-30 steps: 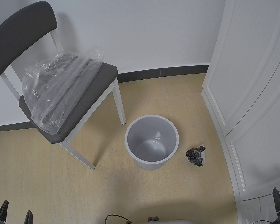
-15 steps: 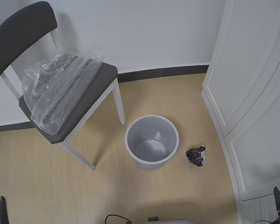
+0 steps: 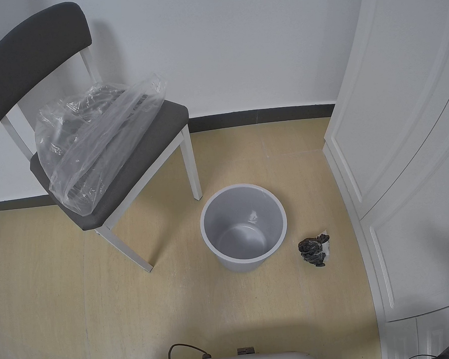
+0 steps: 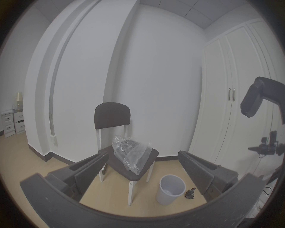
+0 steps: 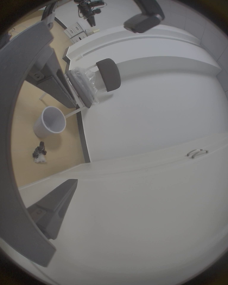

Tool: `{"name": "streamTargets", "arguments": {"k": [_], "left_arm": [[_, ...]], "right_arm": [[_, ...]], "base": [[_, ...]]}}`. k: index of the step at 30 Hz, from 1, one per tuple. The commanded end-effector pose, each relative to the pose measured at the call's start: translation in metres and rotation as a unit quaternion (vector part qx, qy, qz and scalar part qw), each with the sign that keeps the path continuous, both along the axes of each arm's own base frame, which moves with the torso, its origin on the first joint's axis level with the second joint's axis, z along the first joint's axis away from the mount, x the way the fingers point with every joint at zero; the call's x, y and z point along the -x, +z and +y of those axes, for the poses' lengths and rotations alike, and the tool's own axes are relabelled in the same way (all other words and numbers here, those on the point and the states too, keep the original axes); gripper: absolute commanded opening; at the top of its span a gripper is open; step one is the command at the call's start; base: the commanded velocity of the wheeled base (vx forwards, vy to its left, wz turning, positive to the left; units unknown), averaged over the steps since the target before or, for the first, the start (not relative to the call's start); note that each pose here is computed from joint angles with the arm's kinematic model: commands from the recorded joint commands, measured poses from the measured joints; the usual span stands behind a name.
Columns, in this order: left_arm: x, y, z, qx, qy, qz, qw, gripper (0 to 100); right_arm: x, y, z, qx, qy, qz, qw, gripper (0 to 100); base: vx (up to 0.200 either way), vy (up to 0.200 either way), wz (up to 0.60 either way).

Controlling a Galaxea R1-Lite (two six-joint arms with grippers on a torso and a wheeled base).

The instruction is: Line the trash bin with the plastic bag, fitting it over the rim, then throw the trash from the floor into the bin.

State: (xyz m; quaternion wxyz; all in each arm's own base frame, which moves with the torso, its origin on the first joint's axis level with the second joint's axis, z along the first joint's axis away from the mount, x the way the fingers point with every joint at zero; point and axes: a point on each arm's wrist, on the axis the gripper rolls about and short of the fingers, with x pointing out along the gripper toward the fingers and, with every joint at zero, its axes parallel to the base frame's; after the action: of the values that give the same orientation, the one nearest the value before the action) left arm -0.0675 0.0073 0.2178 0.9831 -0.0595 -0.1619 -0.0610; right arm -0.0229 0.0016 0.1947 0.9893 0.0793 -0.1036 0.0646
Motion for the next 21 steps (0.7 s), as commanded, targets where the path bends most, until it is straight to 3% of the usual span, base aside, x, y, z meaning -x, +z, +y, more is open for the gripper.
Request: {"name": "streamTargets", "arguments": {"k": [1,6,7,9,14,18,21], "left_arm": [[-0.047,0.031,-0.004,-0.033,0.000,0.095,0.9949,100],[-0.088,0.038,-0.010,-0.109,0.013,0.160,0.9809,100],[-0.106,0.042,-0.012,-0.130,0.014,0.183,0.9744,100],[-0.119,0.047,-0.014,-0.138,0.015,0.195,0.9709,100],[-0.156,0.073,-0.019,-0.148,0.016,0.221,0.9639,100],[-0.170,0.078,-0.021,-0.175,0.020,0.246,0.9532,100],[-0.181,0.079,-0.023,-0.177,0.018,0.256,0.9502,100]], "right_arm": [[-0.058,0.066,0.003,0.017,0.028,0.050,0.9982,100],[-0.093,0.082,0.004,0.038,0.026,0.080,0.9957,100],[-0.106,0.085,0.005,0.035,0.029,0.093,0.9947,100],[-0.114,0.085,0.006,0.029,0.032,0.104,0.9936,100],[-0.140,0.086,0.022,-0.073,0.050,0.129,0.9877,100],[-0.161,0.080,0.036,-0.079,0.005,0.149,0.9857,100],[-0.162,0.080,0.043,-0.078,0.012,0.145,0.9863,100]], "base": [[0.000,0.000,0.00],[0.000,0.000,0.00],[0.000,0.000,0.00],[0.000,0.000,0.00],[0.000,0.000,0.00],[0.000,0.000,0.00],[0.000,0.000,0.00]]}}
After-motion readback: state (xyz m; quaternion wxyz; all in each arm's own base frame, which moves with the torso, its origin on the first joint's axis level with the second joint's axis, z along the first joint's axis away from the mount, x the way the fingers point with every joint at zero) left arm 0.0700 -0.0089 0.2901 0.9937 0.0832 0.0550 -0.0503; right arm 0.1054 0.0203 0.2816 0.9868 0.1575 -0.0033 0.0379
